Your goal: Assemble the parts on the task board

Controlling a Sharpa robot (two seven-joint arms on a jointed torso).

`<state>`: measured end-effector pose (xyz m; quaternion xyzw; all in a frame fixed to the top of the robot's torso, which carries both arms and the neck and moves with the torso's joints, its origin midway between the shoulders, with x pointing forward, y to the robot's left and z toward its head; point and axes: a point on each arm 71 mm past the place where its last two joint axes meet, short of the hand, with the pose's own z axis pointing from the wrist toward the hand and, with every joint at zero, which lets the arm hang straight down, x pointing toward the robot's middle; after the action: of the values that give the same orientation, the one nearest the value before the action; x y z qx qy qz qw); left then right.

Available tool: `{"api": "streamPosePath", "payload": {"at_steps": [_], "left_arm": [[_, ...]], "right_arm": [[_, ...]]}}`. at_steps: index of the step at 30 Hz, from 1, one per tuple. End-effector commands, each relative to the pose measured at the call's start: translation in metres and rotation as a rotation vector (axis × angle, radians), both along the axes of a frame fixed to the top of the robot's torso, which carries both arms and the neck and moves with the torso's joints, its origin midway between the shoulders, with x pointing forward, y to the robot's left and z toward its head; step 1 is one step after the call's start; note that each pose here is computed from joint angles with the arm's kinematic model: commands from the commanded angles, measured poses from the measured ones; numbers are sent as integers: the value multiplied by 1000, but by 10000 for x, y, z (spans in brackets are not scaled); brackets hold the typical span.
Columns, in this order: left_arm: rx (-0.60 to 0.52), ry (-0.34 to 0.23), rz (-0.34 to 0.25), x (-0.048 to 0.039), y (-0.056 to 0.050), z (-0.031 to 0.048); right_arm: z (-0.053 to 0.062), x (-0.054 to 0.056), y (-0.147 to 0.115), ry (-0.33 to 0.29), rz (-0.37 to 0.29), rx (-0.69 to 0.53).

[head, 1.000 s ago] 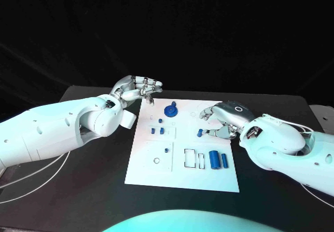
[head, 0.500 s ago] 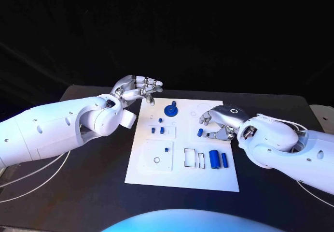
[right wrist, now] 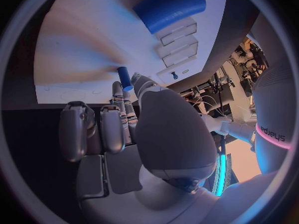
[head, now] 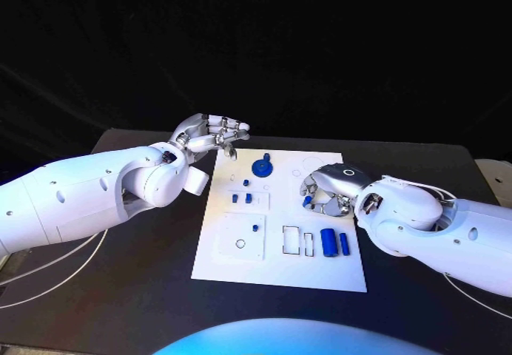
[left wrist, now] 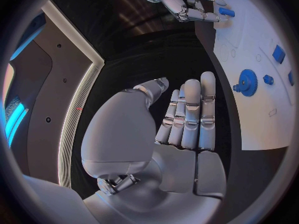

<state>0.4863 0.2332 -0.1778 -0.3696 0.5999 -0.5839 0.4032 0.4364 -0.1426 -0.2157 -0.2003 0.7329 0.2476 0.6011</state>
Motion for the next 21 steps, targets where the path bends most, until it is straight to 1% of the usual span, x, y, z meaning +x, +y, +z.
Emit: {"api": "streamPosePath", "payload": {"at_steps": [1, 11, 21], "left_arm": [[-5, -3, -19, -5, -20, 11], [-1, -4, -6, -2, -7, 10], [1, -4, -1, 0, -1, 10]], "right_arm": [[-26, 5, 5, 8, 11, -18], [-74, 21, 22, 15, 12, -33], [-95, 23, 20, 18, 11, -41]]}}
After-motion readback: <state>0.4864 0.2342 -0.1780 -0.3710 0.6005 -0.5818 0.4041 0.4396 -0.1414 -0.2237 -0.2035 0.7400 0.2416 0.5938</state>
